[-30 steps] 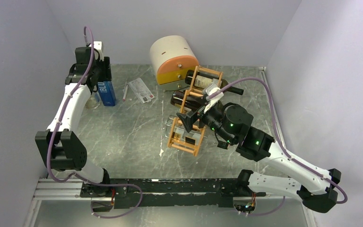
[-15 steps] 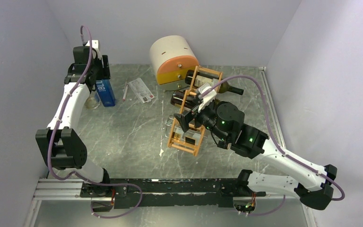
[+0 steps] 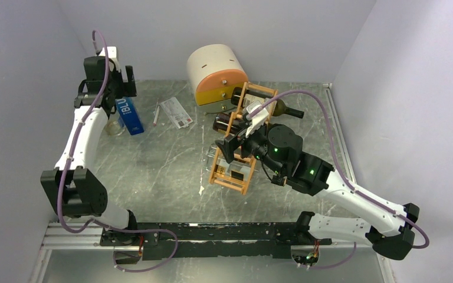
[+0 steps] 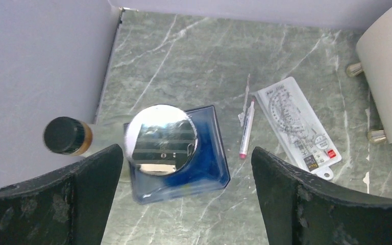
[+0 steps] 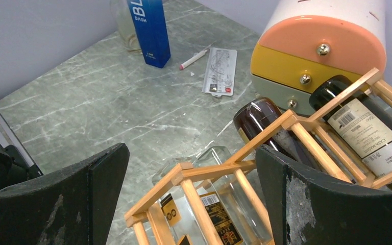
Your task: Take the wine bottle off the wine rack
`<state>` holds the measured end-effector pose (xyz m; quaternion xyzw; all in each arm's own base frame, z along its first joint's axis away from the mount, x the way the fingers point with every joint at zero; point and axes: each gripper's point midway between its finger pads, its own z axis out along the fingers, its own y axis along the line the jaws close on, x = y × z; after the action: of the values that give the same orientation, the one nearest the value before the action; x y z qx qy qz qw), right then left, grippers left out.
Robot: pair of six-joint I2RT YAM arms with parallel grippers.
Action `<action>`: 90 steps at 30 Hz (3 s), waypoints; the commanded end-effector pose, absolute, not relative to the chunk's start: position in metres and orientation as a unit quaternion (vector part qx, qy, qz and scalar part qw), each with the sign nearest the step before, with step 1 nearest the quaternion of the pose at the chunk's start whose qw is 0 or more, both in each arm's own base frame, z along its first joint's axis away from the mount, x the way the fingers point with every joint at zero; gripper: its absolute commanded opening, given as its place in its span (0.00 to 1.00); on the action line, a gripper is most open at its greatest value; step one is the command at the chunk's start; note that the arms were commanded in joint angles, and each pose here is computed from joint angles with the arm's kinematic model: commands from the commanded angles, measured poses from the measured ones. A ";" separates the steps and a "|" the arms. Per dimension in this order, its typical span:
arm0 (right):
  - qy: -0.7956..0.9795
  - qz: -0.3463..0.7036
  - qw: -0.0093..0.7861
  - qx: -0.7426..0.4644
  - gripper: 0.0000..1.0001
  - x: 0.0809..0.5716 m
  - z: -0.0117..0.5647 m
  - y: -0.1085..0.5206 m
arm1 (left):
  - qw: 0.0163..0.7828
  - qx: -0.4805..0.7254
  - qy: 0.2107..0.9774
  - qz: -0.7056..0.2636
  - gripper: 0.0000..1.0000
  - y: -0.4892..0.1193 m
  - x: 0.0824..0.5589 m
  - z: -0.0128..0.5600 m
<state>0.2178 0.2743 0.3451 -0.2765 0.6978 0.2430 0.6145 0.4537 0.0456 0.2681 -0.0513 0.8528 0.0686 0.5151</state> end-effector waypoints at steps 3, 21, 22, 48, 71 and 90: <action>0.707 0.238 0.622 -0.240 1.00 0.221 0.353 0.261 | 0.577 -0.065 0.811 0.070 1.00 0.049 0.431 0.327; 0.784 0.036 0.620 -0.004 1.00 0.238 0.351 0.130 | 0.692 -0.021 0.721 -0.002 0.98 -0.006 0.373 0.413; 0.784 0.025 0.620 0.008 1.00 0.238 0.351 0.119 | 0.690 -0.007 0.724 -0.009 0.98 -0.013 0.374 0.411; 0.843 -0.035 0.251 0.474 0.99 0.167 0.156 0.044 | 0.618 0.173 0.742 -0.193 0.94 -0.176 0.357 0.347; 0.787 0.074 0.142 0.596 0.74 0.163 0.118 0.096 | 0.589 0.186 0.756 -0.215 0.92 -0.199 0.355 0.331; 0.777 0.065 0.144 0.610 0.66 0.169 0.118 0.116 | 0.590 0.192 0.748 -0.235 0.89 -0.205 0.346 0.342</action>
<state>0.1638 0.1170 0.1105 0.5905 0.7938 0.0675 0.1286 0.3538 -0.1958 0.3141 0.1828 0.7728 -0.2086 0.5708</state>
